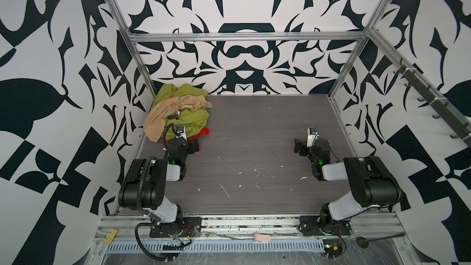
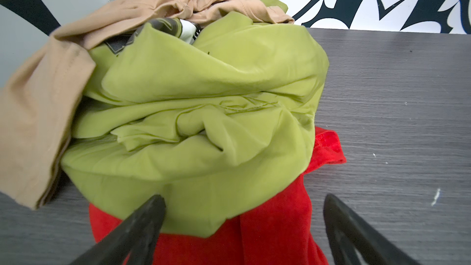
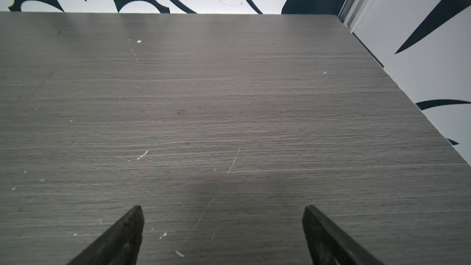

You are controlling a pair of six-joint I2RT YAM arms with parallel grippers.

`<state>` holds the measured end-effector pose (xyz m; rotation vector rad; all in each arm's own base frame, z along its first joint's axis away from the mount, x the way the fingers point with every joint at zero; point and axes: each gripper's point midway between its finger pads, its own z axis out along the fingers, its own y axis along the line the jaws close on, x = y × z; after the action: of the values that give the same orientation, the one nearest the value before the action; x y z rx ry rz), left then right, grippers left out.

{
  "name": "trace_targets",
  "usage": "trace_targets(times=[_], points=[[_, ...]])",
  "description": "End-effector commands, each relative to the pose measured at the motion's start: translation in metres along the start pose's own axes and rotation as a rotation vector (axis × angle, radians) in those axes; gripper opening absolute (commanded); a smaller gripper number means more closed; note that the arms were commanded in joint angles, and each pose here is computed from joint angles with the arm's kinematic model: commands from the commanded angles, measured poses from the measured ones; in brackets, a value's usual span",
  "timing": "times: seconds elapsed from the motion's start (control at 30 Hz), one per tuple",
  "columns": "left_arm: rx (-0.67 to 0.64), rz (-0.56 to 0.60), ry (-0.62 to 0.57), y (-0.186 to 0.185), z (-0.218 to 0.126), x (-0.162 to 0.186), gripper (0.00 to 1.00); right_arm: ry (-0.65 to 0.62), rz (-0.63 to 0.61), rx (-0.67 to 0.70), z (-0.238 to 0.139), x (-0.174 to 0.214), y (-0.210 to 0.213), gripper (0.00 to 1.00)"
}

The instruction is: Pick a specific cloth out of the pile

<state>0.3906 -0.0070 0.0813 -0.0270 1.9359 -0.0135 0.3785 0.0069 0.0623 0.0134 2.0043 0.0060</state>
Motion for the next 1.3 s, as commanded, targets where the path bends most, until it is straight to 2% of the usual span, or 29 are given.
trace_targets(times=[0.0, 0.57, 0.9, 0.93, 1.03, 1.13, 1.27], points=[[0.0, -0.009, -0.023, 0.0, -0.001, -0.006, 0.99, -0.048, -0.01, -0.015, 0.001, -0.019, 0.004, 0.99], [0.003, 0.024, -0.02, -0.006, -0.001, -0.006, 0.99, -0.042, -0.021, -0.007, 0.002, -0.018, 0.004, 1.0], [-0.101, 0.02, -0.051, 0.003, -0.024, -0.045, 0.99, -0.012, -0.028, 0.078, -0.015, -0.055, -0.001, 0.96], [-0.118, 0.01, -0.054, 0.005, -0.026, -0.052, 0.99, -0.013, -0.026, 0.085, -0.016, -0.062, 0.0, 0.97], [-0.198, -0.167, -0.055, 0.019, -0.035, -0.072, 0.99, -0.015, 0.028, 0.062, -0.018, -0.078, 0.011, 0.97], [-0.202, -0.293, -0.017, 0.018, -0.033, -0.081, 0.99, -0.012, 0.049, 0.013, -0.017, -0.087, 0.036, 0.97], [-0.209, -0.339, 0.126, 0.012, -0.026, -0.081, 0.99, 0.002, 0.039, -0.045, -0.015, -0.091, 0.074, 0.96]])
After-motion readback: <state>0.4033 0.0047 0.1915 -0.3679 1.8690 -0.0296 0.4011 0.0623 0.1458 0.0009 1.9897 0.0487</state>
